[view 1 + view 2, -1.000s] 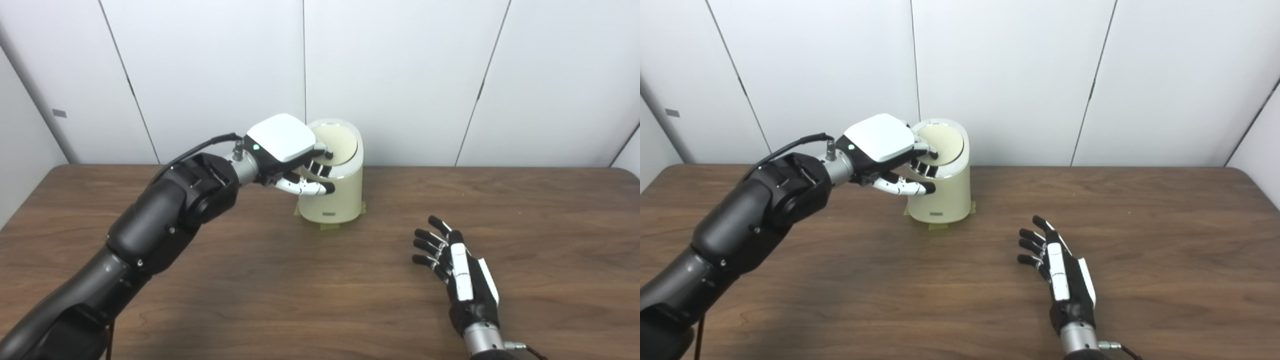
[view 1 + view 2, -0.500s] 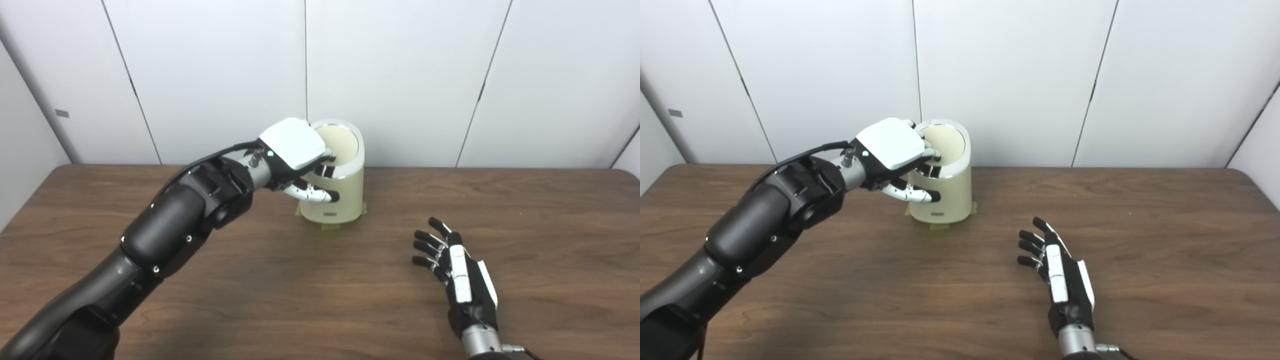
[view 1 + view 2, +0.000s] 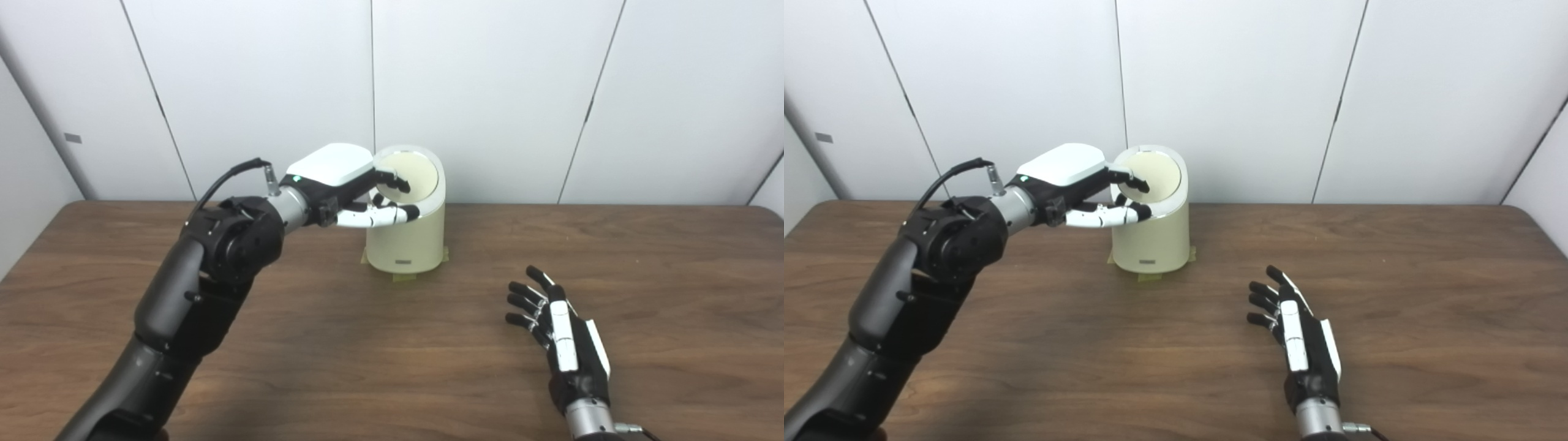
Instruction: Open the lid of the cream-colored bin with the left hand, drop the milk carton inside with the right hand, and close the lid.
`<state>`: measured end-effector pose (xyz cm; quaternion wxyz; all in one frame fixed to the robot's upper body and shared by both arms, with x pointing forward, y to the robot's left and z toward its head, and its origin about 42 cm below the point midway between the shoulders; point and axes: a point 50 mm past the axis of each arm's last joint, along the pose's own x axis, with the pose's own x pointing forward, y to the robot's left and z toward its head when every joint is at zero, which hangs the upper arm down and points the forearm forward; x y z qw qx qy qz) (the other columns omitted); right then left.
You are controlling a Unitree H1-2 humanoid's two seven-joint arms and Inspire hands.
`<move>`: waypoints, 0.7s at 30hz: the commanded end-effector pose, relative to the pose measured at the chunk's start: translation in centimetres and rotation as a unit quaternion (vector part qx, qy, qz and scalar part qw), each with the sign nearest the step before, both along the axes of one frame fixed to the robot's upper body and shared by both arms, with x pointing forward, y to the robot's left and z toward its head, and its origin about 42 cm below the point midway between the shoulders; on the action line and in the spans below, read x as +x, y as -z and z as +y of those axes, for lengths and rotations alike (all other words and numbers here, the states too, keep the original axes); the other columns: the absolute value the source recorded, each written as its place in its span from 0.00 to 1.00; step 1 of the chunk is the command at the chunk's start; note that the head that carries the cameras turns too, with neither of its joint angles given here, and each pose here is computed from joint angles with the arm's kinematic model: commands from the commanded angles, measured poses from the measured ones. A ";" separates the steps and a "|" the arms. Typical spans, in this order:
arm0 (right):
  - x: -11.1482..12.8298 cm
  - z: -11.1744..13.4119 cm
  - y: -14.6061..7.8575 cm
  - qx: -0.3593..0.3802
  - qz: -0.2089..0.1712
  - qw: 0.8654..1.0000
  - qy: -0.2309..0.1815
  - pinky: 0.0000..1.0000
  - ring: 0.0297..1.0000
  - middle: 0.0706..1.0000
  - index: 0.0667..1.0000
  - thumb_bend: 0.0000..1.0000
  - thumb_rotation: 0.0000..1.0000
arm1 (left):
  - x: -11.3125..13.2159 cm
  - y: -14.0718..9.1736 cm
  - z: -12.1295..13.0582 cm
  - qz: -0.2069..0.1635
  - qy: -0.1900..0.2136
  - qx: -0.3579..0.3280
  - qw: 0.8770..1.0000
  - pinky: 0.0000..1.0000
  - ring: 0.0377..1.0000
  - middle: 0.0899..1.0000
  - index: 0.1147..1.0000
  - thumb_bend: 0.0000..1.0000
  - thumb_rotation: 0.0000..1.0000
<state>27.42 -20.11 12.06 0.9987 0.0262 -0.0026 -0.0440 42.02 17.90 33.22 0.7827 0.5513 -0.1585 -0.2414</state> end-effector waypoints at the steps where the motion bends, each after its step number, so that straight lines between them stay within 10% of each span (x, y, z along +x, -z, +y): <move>1: 0.4 0.2 -1.5 0.007 -0.033 0.999 0.002 0.68 0.77 0.75 0.85 0.44 0.94 | -1.0 -3.0 0.5 -0.055 -0.021 -0.050 0.997 0.78 0.84 0.85 0.82 0.45 0.97; 8: 0.1 0.1 -1.9 0.017 -0.042 0.999 0.004 0.64 0.76 0.75 0.84 0.45 0.91 | -4.7 -0.2 3.2 -0.043 -0.075 -0.223 0.971 0.83 0.89 0.88 0.86 0.32 0.78; 21: 0.8 -1.0 -3.4 0.006 -0.082 0.996 -0.018 0.75 0.82 0.80 0.85 0.53 0.89 | -11.8 9.8 7.2 0.082 -0.174 -0.505 0.841 0.90 0.90 0.91 0.92 0.32 0.98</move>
